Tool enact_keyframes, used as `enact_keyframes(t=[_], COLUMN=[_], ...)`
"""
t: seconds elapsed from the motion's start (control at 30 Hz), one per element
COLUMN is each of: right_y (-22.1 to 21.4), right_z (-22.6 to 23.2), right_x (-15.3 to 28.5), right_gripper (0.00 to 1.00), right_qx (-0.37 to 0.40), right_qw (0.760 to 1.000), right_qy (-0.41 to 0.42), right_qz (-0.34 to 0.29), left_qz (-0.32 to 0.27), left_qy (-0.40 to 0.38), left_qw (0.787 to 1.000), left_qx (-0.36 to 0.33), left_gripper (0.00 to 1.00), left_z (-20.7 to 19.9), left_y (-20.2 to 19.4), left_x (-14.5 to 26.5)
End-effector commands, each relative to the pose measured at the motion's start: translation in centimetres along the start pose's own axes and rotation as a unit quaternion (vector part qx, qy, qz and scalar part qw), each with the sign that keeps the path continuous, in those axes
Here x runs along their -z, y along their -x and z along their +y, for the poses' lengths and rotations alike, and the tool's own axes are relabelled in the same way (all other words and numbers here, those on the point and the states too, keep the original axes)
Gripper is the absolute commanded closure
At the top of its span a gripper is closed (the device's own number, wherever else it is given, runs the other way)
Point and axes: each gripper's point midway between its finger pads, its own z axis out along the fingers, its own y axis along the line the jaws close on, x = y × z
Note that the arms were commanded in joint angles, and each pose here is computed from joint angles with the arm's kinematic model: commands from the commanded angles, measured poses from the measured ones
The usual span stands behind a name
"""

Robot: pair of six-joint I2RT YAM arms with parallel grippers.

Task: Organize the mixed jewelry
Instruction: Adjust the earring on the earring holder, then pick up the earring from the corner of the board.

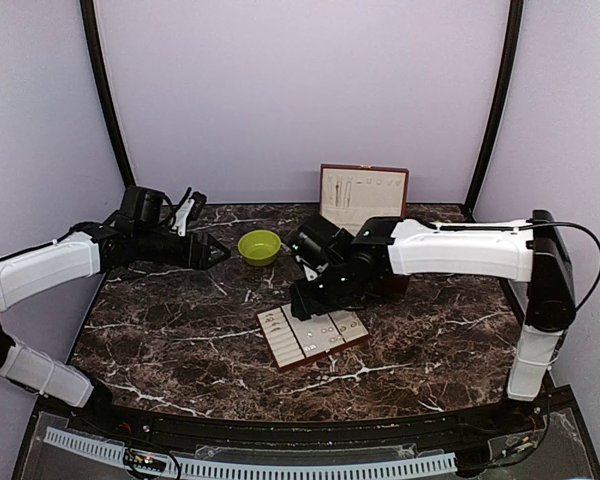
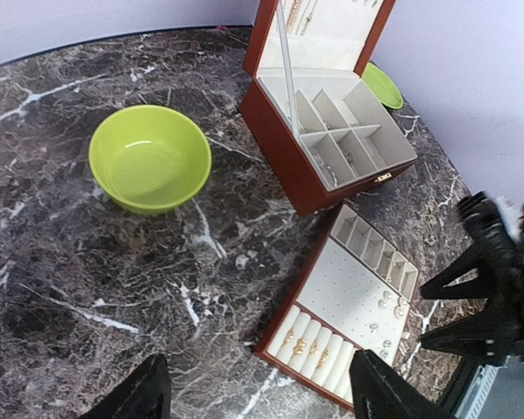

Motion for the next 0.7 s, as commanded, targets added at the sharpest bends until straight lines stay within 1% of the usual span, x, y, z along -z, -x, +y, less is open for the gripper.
enact_keyframes(t=[0.0,0.1,0.17,0.27,0.33,0.4,0.47,0.53,0.67], right_y=[2.4,2.8,2.9,2.4,2.0,1.4,1.2,1.2,1.1], right_z=[-1.0,-2.2,-3.5,-5.6,-6.9,-8.3,-9.5,-10.5,-12.4], right_x=[3.2,4.4,5.0,5.6,5.8,5.9,6.0,6.3,7.0], right_gripper=[0.40,0.28,0.23,0.20,0.20,0.20,0.20,0.20,0.20], right_qx=[-0.025,-0.043,-0.058,-0.077,-0.086,-0.094,-0.100,-0.104,-0.107], right_qw=[0.996,0.992,0.989,0.984,0.981,0.979,0.976,0.974,0.970], right_qy=[0.012,0.025,0.032,0.039,0.044,0.046,0.044,0.041,0.032], right_qz=[-0.083,-0.118,-0.135,-0.153,-0.166,-0.177,-0.187,-0.198,-0.216], left_qz=[-0.027,-0.033,-0.025,-0.011,0.002,0.024,0.046,0.064,0.078], left_qy=[0.050,0.073,0.087,0.121,0.154,0.188,0.222,0.251,0.320], left_qw=[0.998,0.997,0.996,0.991,0.982,0.969,0.951,0.933,0.898], left_qx=[-0.028,-0.020,0.002,0.058,0.106,0.159,0.210,0.251,0.291], left_gripper=[0.27,0.27,0.27,0.28,0.29,0.34,0.38,0.38,0.39], left_z=[1.4,2.1,2.5,3.5,4.5,5.6,6.7,7.6,9.2], left_y=[0.4,0.2,-0.7,-2.5,-4.3,-7.0,-10.0,-12.8,-15.9], left_x=[0.8,1.4,1.9,3.2,4.3,5.1,5.8,6.5,8.8])
